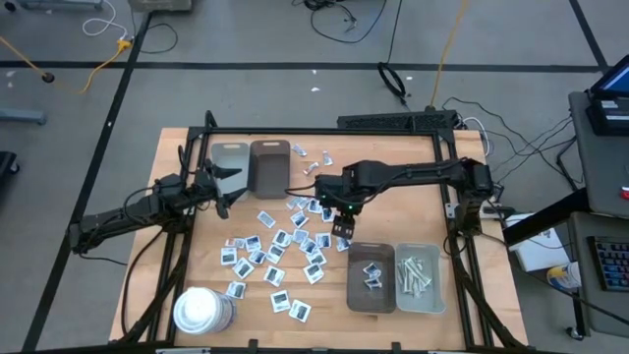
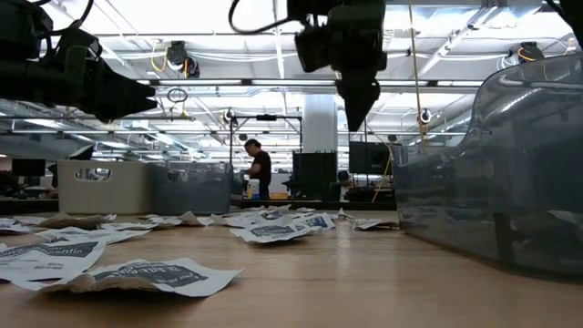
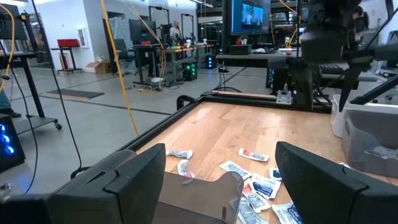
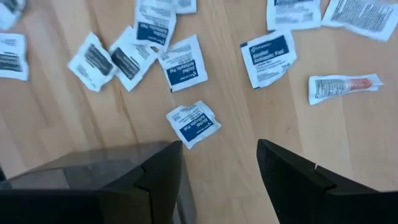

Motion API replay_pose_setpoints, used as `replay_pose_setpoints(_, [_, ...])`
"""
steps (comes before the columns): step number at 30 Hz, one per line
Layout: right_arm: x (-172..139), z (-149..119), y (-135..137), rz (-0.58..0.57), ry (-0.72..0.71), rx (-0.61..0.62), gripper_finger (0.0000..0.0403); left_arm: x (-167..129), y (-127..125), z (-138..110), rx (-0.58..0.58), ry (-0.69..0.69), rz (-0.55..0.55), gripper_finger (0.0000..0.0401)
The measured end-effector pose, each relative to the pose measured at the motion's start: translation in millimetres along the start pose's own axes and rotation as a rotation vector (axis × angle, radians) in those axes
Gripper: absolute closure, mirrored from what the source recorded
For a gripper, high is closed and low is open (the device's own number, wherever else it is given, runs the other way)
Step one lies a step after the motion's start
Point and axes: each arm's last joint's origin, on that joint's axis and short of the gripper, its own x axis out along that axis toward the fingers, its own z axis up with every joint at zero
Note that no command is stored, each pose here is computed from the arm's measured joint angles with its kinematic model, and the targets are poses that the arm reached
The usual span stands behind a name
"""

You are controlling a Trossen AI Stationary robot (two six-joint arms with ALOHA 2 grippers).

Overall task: Pick & Place First Aid Supplies
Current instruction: Put the white alcohol pad into the bottom black bin

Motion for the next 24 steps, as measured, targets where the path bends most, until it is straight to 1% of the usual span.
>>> replay_pose_setpoints(3, [20,2,4,-0.012,0.055,-0.008,0.0202,0,0,0,0.000,0.000,0.000,0.0095])
replay_pose_setpoints(5, [31,5,7,-0.011,0.062,-0.016,0.0202,0,0,0,0.000,0.000,0.000,0.0095])
replay_pose_setpoints(15, [73,9,16,-0.031,0.135,-0.010,0.0202,0,0,0,0.000,0.000,0.000,0.0096])
replay_pose_setpoints(24, [109,5,24,-0.063,0.225,-0.024,0.0202,0,0,0,0.000,0.000,0.000,0.0095])
